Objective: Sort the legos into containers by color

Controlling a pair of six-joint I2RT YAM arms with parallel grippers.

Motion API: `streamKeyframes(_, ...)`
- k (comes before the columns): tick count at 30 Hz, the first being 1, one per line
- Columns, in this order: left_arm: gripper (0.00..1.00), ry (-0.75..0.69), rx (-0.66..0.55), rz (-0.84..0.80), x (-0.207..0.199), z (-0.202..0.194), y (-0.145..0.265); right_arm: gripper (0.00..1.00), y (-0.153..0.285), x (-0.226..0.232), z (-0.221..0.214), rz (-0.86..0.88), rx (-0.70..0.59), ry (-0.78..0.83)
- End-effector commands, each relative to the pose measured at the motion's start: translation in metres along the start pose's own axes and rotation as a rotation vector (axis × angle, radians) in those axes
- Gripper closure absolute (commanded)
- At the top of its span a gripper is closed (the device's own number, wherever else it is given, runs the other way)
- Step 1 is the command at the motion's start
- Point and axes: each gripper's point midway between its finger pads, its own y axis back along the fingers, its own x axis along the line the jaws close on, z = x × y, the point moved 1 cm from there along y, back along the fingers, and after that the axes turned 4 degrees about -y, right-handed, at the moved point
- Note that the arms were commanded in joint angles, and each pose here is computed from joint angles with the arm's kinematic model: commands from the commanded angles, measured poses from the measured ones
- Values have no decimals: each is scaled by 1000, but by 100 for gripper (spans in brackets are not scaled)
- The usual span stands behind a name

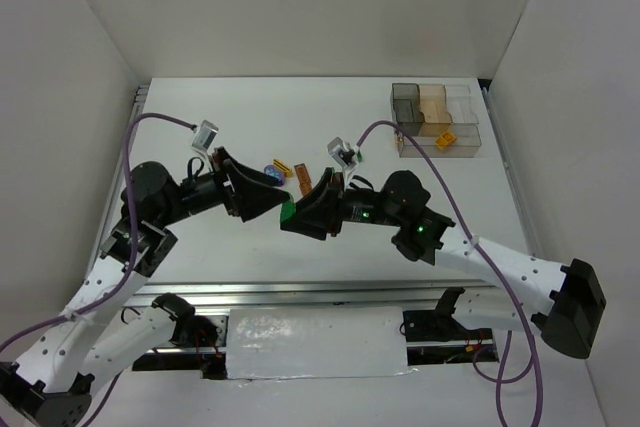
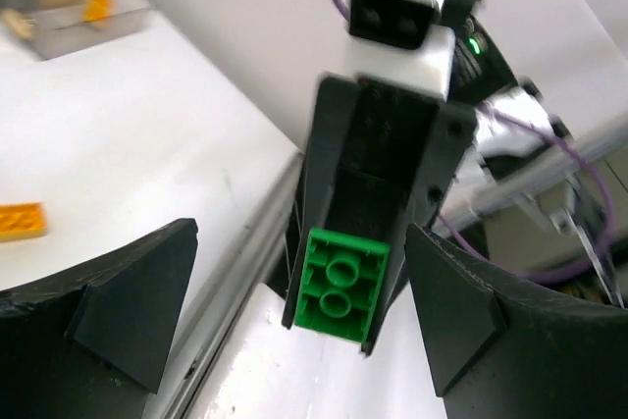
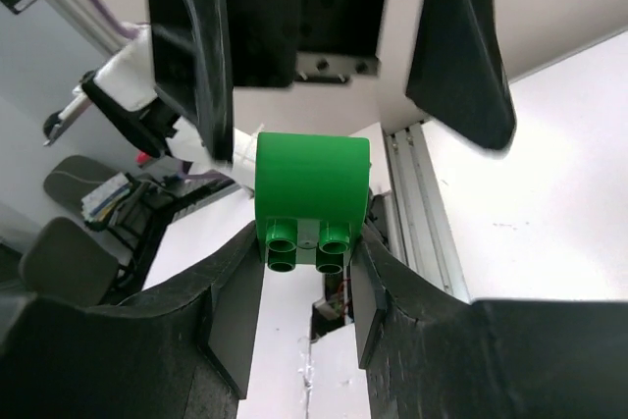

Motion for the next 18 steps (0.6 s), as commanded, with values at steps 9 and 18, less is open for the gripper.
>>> streamKeyframes(9,1,-172,-135,940,91,59,88,100,108,-193,55,-799,-95,72)
streamKeyframes(18,1,-224,128,1096,147,-28,124,100,239,-384,131,-1619,19,59)
